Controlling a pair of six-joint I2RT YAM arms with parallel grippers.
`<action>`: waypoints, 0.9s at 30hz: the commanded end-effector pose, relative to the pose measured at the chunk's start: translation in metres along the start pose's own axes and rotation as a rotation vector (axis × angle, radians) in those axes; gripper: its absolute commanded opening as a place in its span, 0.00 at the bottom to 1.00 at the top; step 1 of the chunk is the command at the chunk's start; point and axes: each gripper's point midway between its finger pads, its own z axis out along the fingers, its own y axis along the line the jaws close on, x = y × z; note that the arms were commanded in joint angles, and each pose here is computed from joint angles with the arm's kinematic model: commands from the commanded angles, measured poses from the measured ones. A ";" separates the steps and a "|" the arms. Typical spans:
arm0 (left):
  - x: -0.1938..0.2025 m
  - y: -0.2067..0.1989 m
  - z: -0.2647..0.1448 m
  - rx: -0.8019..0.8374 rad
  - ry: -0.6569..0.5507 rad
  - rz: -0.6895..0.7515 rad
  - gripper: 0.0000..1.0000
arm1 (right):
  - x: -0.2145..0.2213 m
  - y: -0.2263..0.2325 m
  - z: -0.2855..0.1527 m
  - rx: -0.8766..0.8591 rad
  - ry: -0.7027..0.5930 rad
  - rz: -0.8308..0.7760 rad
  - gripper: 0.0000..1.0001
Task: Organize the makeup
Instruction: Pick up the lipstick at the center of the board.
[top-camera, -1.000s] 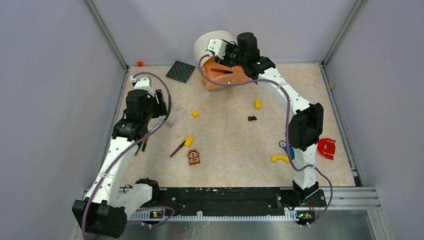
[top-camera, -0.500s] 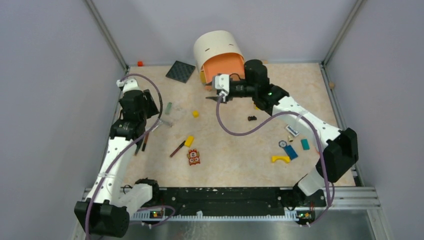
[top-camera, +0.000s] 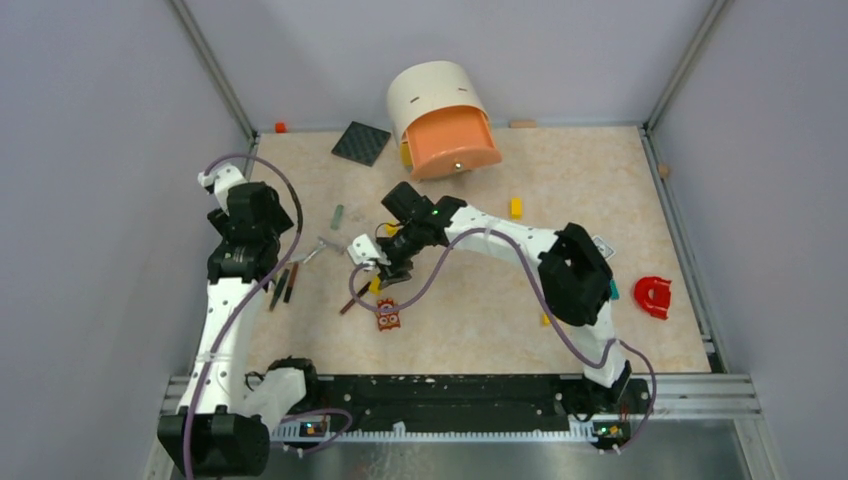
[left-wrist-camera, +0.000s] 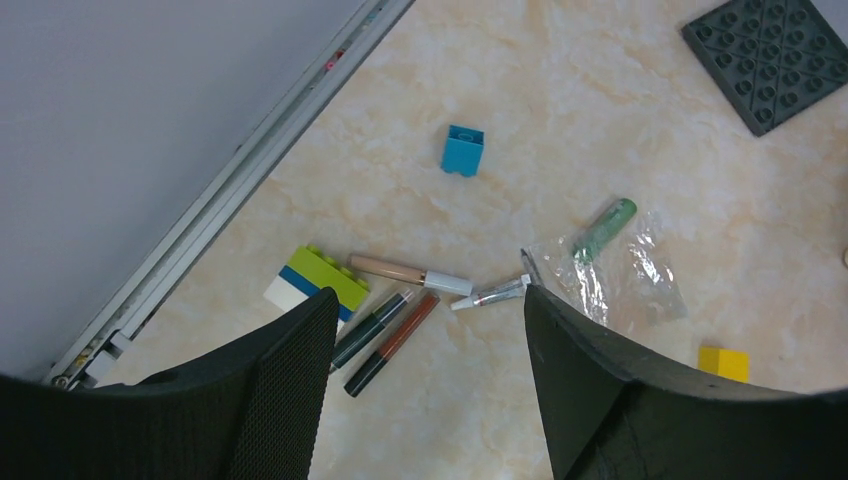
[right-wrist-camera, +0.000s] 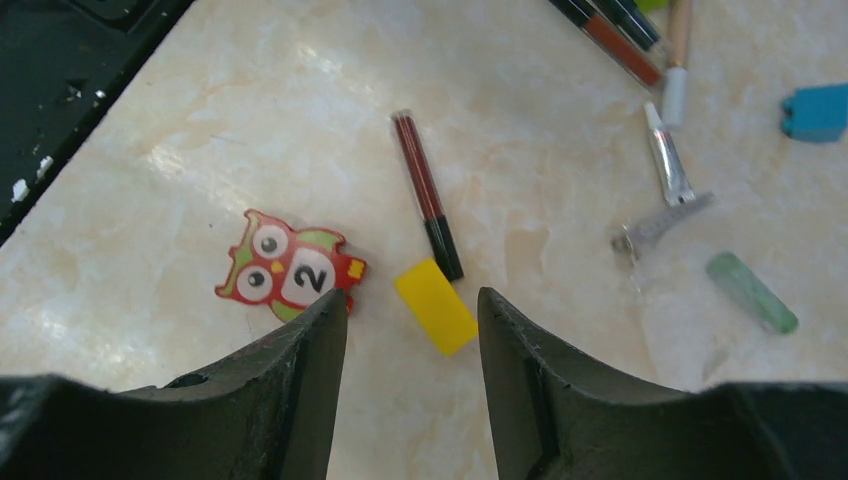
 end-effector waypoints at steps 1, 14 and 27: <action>-0.034 0.020 -0.021 -0.073 -0.123 -0.075 0.75 | -0.020 0.014 0.033 -0.092 -0.049 -0.084 0.50; -0.040 0.027 -0.031 -0.074 -0.166 -0.091 0.77 | 0.005 0.005 0.099 -0.172 -0.001 -0.083 0.47; -0.039 0.021 -0.030 -0.042 -0.163 -0.078 0.77 | 0.042 0.002 0.121 -0.186 0.091 -0.045 0.40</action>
